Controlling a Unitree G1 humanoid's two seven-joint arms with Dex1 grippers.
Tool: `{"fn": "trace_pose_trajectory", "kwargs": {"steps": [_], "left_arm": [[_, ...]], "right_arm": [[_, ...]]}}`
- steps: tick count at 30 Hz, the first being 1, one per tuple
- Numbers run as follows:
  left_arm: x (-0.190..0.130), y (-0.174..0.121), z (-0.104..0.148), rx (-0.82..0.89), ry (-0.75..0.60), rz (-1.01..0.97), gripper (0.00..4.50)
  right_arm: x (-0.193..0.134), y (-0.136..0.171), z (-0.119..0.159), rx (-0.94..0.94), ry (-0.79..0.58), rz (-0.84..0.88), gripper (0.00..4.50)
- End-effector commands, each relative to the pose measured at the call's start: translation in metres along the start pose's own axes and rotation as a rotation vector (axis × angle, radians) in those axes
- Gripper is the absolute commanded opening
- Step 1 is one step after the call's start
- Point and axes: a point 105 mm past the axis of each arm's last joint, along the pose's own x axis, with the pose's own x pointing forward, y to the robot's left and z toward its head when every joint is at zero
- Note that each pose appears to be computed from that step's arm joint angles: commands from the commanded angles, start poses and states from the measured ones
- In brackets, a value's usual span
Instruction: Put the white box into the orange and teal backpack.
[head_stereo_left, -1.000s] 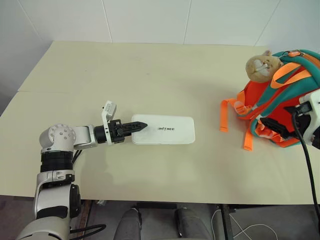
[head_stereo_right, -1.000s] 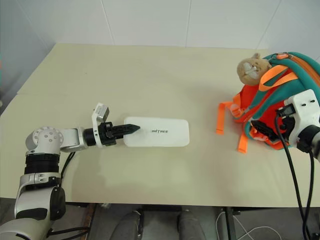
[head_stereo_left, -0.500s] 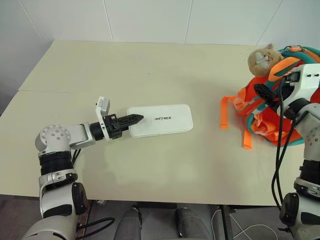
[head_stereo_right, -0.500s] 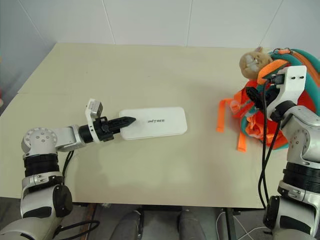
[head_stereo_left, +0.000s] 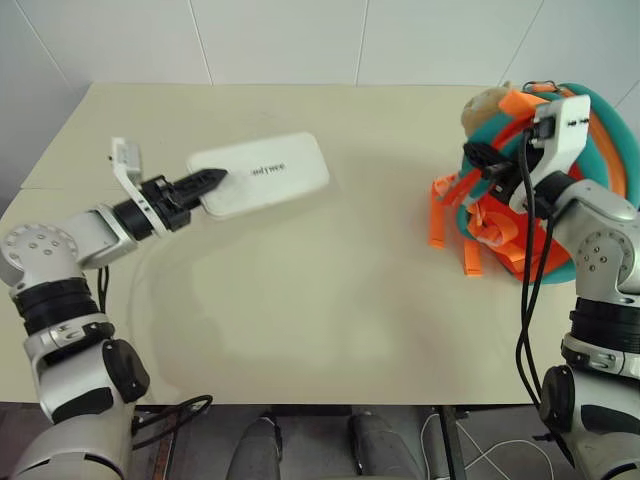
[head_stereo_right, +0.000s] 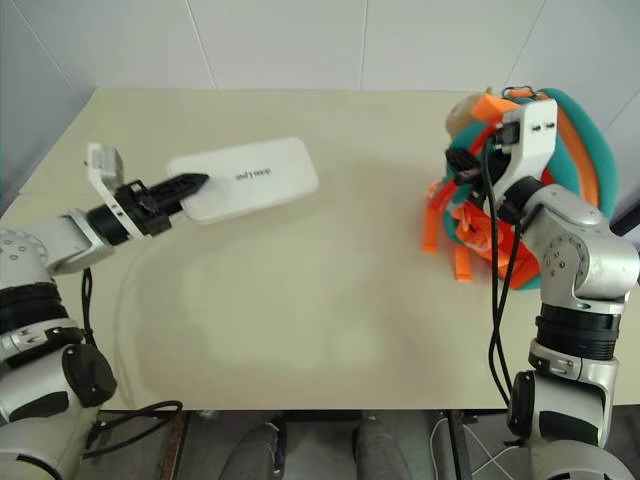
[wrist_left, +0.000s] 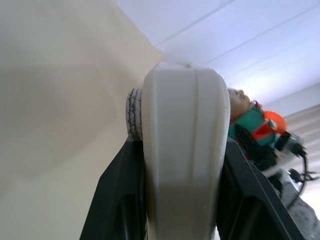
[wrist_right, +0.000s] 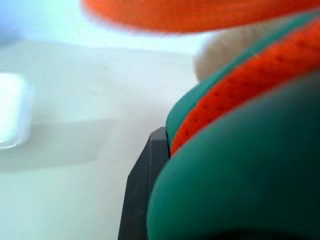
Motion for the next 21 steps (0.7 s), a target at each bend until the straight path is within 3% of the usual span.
{"fn": "trace_pose_trajectory", "kwargs": {"steps": [1,11,21], "left_arm": [[-0.005,-0.008,0.024,0.081,-0.062,-0.015,1.28],[-0.014,-0.012,0.045,0.188,-0.074,-0.008,1.28],[-0.019,-0.015,0.050,0.219,-0.072,-0.039,1.28]], "right_arm": [[0.000,0.046,0.034,-0.064,-0.094,0.211,0.00],[-0.021,0.123,0.053,-0.054,-0.105,0.627,0.00],[-0.056,0.156,0.051,-0.052,-0.068,0.912,0.00]]}}
